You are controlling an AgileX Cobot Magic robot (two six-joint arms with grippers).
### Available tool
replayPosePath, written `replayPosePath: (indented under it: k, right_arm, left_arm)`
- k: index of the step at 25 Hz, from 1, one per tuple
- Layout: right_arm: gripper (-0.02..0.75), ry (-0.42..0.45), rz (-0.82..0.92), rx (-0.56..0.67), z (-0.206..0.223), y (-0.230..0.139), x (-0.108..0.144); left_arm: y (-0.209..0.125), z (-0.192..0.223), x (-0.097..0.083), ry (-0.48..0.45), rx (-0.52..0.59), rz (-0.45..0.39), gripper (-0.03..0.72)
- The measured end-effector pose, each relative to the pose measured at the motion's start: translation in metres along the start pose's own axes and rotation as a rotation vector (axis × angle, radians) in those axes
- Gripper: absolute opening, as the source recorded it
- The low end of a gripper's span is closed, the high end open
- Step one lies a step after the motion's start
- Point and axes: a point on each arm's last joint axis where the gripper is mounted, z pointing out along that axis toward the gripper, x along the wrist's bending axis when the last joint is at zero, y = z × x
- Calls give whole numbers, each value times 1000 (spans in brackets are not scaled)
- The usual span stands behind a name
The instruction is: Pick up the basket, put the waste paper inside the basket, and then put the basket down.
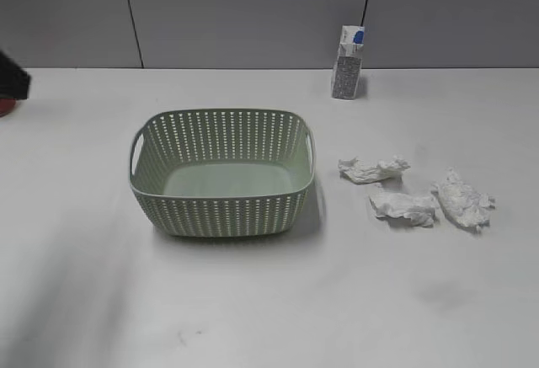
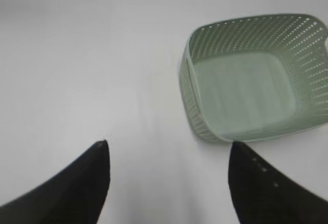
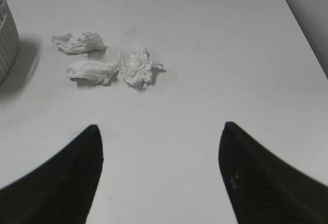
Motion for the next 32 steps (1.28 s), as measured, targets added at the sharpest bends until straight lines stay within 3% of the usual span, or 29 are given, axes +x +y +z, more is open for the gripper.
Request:
replayPosePath:
  k: [3,6,9,12,19,23,26,32]
  right_arm:
    - [563,0,0,0,0,0,0]
    - [563,0,-1,0,0,0,0]
    - [563,0,-1,0,0,0,0]
    - [563,0,-1,0,0,0,0]
    - [563,0,-1,0,0,0,0]
    - [563,0,-1,0,0,0,0]
    - [563,0,-1,0,0,0,0]
    - [563,0,-1,0,0,0,0]
  left_arm:
    - [25,40,-12,-44,95,31,547]
    - [44,82,-35,-65,198,73,547]
    - [49,131,-44,48,332,90,547]
    - [49,167,-40,129,408,43,546]
    - [24,236,-31,164,526,-66,546]
    - [15,252,-27,172,549,-94,542]
    - [17,254,-28,162,529,-107,475]
    - [16,253,-29,161,544,-124,137]
